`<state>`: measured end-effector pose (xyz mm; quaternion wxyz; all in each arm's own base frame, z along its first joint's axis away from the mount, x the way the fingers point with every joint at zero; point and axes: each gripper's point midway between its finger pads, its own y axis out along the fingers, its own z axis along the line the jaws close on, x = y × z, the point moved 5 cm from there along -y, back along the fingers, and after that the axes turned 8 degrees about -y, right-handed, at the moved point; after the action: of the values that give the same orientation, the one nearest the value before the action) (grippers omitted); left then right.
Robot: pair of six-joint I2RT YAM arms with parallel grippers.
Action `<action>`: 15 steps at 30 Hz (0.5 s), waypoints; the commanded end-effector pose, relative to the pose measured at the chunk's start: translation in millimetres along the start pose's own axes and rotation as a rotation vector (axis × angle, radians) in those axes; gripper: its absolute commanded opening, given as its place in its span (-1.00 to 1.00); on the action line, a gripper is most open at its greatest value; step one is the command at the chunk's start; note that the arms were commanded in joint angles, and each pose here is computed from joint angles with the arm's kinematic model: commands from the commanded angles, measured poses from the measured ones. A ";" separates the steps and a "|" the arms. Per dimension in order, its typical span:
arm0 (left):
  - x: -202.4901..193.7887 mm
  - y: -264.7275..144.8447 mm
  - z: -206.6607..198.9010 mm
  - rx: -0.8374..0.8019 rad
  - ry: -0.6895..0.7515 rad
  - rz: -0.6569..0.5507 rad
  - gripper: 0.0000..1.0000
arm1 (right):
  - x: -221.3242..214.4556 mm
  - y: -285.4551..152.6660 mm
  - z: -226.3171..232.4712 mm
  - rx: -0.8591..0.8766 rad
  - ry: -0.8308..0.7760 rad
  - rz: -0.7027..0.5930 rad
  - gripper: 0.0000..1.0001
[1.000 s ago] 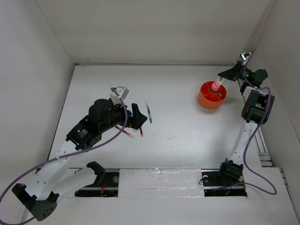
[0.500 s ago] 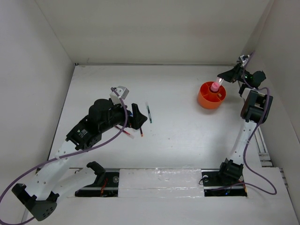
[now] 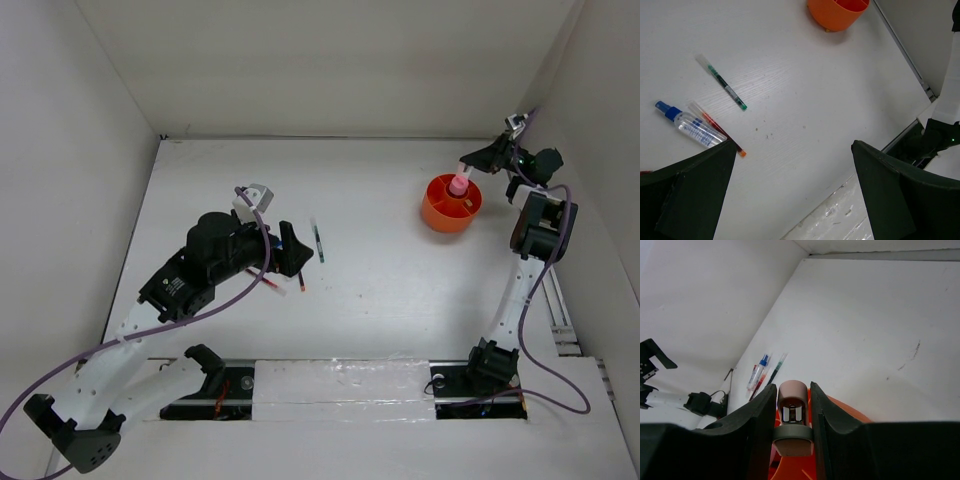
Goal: Sort the stationery into containers
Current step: Place the stapler in the storage box.
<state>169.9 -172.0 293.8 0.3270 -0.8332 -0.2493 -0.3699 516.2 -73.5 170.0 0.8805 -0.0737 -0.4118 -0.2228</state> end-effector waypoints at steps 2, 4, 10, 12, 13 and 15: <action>6.0 -2.5 -4.3 -0.033 0.018 -0.034 1.00 | 6.2 4.7 20.6 0.057 -0.547 -0.012 -1.00; 6.0 -2.5 -4.3 -0.033 0.018 -0.034 1.00 | 6.5 4.7 19.5 0.056 -0.545 -0.012 -1.00; 5.4 -2.6 -5.3 -0.041 0.018 -0.030 1.00 | 9.1 0.8 18.5 0.047 -0.555 -0.027 -1.00; 5.4 -2.6 -5.3 -0.041 0.018 -0.030 1.00 | 9.4 0.8 17.6 0.046 -0.553 -0.027 -1.00; 5.4 -2.6 -5.3 -0.041 0.018 -0.030 1.00 | 9.4 0.8 17.6 0.046 -0.553 -0.027 -1.00; 7.0 -2.4 -6.2 -0.046 0.019 -0.038 1.00 | 12.4 1.0 20.0 0.045 -0.558 -0.027 -1.00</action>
<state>168.9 -172.7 294.0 0.3246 -0.8347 -0.2455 -0.3710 517.3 -73.0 168.7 0.8795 -0.0735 -0.4135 -0.2239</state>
